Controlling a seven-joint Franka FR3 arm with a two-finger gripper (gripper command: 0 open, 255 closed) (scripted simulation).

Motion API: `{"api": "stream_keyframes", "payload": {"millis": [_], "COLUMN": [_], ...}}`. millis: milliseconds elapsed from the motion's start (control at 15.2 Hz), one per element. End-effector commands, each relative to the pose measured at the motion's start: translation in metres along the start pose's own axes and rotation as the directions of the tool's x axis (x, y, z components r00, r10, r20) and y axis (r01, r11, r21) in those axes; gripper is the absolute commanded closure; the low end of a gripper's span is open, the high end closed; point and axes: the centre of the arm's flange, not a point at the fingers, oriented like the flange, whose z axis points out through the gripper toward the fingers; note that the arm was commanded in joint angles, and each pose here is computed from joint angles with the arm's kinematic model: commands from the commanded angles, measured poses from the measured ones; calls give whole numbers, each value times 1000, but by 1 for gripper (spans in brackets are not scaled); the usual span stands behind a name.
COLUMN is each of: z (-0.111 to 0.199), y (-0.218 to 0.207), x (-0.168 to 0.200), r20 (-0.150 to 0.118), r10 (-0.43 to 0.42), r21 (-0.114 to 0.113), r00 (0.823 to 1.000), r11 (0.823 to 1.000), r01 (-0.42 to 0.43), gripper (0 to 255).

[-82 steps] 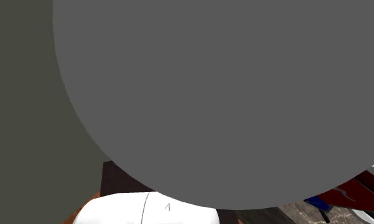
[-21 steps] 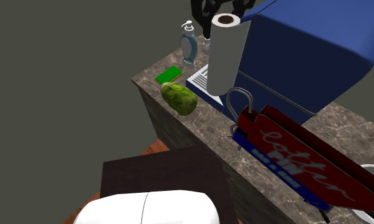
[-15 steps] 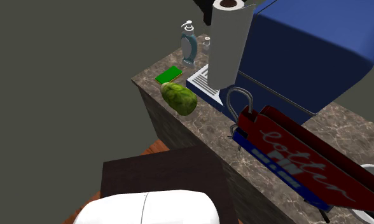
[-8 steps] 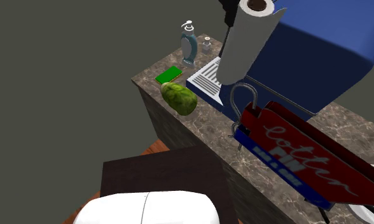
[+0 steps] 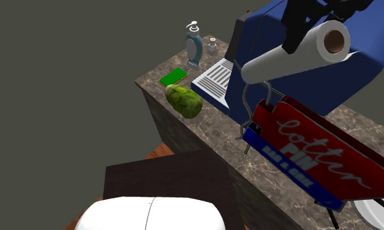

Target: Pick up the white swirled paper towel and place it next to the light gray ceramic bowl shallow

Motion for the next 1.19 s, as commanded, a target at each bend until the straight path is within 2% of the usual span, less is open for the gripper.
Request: {"api": "stream_keyframes", "payload": {"millis": [0,1122], "z": [0,-8], "y": [9,93], "x": [-26,-234], "r20": [0,0], "r10": [-1,-1], "r21": [0,0], "r00": [1000,1000], "r11": [1000,1000], "r01": [1,1], "gripper": [255,255]}}
